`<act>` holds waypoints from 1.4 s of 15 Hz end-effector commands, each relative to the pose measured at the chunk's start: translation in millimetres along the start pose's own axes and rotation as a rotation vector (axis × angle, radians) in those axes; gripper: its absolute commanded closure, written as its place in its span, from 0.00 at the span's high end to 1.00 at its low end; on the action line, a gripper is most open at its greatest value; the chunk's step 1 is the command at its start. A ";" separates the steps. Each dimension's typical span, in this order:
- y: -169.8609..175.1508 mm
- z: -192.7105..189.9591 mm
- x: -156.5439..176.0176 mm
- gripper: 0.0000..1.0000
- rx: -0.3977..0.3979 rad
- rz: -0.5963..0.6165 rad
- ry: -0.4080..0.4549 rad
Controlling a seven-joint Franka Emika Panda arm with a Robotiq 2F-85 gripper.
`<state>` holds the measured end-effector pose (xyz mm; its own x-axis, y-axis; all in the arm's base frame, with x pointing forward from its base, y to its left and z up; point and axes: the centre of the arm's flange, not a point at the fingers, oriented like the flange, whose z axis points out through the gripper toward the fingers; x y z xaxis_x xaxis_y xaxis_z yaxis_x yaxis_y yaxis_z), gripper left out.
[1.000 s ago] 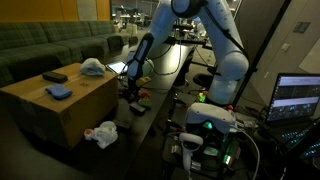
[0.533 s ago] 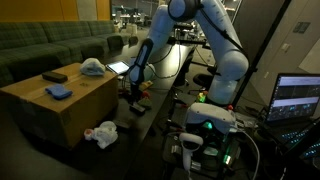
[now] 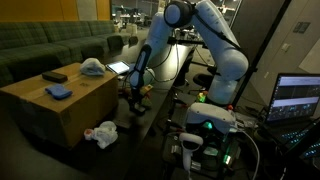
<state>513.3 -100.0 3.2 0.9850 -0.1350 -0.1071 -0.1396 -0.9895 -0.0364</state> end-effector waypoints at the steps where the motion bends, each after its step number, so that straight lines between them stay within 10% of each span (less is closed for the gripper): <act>1: 7.0 11.9 11.1 1.00 0.012 -0.015 0.006; 21: -25.8 28.0 12.8 1.00 0.084 -0.109 -0.055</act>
<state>525.5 -77.1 -25.0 0.9879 -0.0479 -0.1476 -0.0668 -0.9898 -0.1259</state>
